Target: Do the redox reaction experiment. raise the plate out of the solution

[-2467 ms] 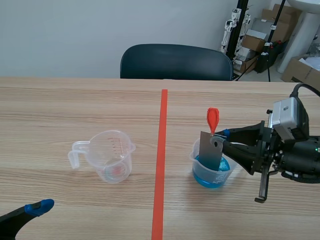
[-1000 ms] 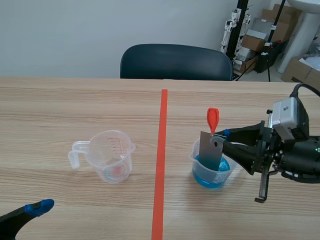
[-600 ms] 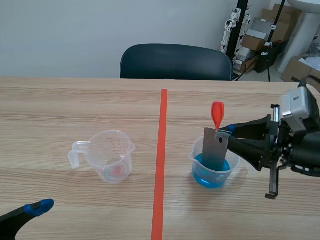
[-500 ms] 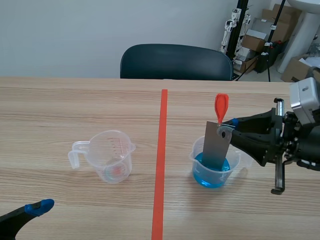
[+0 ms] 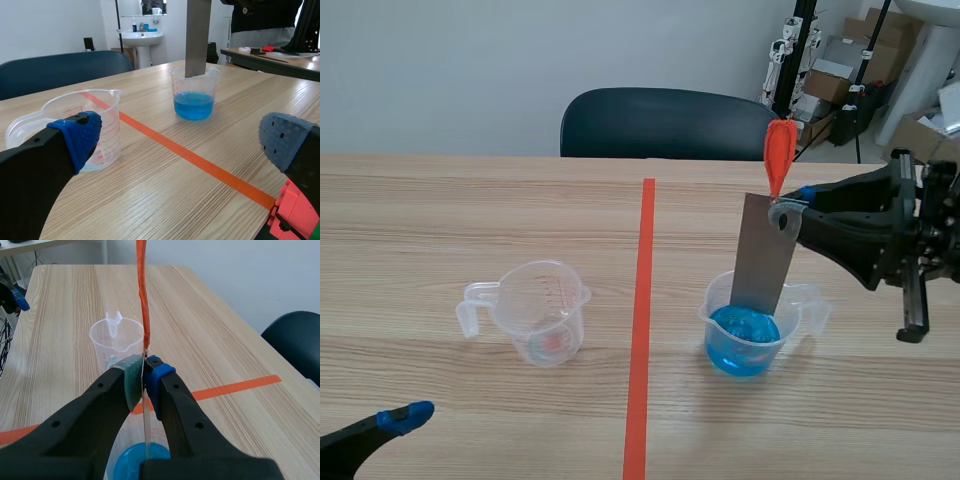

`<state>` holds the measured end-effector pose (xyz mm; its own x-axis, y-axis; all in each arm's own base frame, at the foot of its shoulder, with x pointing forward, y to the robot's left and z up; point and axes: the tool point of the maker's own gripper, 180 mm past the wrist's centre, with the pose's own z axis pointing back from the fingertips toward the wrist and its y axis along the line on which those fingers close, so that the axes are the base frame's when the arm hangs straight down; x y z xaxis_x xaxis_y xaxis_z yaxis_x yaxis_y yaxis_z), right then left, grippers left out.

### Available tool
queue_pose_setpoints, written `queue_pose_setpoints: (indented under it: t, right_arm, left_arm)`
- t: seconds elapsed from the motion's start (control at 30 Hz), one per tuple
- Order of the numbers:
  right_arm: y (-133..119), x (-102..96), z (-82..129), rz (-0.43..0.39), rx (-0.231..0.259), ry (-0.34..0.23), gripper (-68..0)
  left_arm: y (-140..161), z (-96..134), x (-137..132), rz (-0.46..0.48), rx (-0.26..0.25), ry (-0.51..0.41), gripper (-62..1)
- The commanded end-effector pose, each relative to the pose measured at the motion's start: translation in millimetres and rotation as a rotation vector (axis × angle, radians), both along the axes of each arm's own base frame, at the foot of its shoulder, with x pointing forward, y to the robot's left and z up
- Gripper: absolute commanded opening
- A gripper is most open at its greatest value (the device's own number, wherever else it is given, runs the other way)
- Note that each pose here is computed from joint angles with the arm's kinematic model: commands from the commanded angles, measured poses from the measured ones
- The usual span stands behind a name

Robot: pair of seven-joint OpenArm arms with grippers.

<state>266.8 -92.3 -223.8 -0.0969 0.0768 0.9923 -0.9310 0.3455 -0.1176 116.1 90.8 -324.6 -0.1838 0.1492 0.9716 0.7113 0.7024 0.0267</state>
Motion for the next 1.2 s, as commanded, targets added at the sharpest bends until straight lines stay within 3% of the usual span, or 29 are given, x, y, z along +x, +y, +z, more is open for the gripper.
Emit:
queue_pose_setpoints:
  t: [0.0,0.37,0.7,1.17]
  right_arm:
    - [-2,4.9,19,-0.003,0.026,-0.029,-66.9]
    - [4,0.6,49,0.013,0.040,-0.016,-66.9]
    - [-2,14.7,83,-0.035,0.070,-0.037,-66.9]
    - [10,17.4,108,-0.039,0.082,0.036,-66.9]
  left_arm:
    - [1,8,-1,0.003,-0.020,-0.025,1.4]
    - [2,11,-2,0.002,-0.033,-0.038,1.4]
    - [2,14,-3,0.002,-0.045,-0.049,1.4]
    - [2,13,-2,0.002,-0.044,-0.049,1.4]
